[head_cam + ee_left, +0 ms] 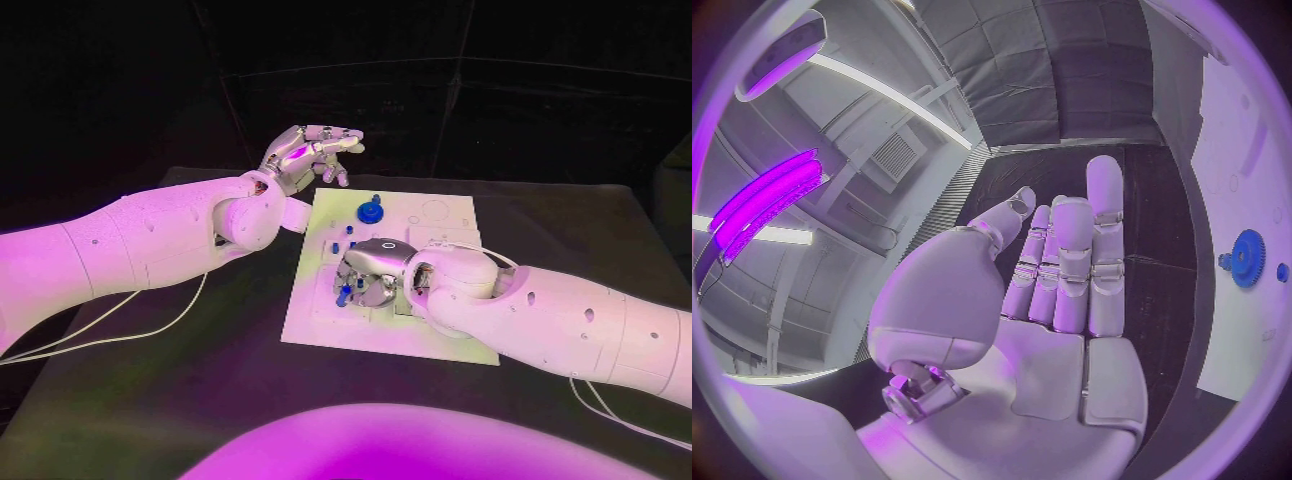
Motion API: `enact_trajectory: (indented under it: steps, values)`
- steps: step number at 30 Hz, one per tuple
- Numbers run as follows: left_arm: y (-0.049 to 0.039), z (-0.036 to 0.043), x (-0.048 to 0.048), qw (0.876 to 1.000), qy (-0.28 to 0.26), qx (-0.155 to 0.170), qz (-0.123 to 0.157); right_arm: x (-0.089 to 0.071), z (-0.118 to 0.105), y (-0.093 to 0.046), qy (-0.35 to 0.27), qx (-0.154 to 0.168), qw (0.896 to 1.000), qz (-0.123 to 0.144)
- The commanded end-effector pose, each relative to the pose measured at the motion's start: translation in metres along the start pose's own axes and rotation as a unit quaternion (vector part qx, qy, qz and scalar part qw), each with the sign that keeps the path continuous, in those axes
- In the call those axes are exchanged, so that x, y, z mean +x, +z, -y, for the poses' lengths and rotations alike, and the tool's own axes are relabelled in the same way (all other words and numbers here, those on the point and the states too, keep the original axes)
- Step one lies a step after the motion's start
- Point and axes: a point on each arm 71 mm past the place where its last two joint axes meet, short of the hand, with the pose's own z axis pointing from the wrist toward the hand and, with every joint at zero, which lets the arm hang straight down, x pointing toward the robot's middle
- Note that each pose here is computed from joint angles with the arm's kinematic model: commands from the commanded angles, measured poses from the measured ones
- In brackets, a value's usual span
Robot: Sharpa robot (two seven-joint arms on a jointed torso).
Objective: Assemble the parts on the task board
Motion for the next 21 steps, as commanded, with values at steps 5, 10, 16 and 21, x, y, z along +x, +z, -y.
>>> enact_trajectory:
  steps: [5, 10, 16, 21]
  values:
    - [0.0008, 0.0010, 0.0010, 1.000, -0.004, 0.002, -0.006, 0.0033, 0.0001, 0.0012, -0.015, 0.005, 1.000, -0.024]
    - [0.0008, 0.0009, 0.0010, 1.000, -0.004, 0.002, -0.006, 0.0025, 0.0014, 0.0013, -0.031, 0.013, 0.999, -0.017]
    - [0.0009, 0.0009, 0.0010, 1.000, -0.004, 0.002, -0.006, 0.0021, 0.0006, 0.0020, -0.045, 0.018, 0.999, -0.011]
    - [0.0009, 0.0009, 0.0010, 1.000, -0.004, 0.002, -0.006, 0.0026, -0.0027, 0.0045, -0.057, 0.018, 0.998, -0.013]
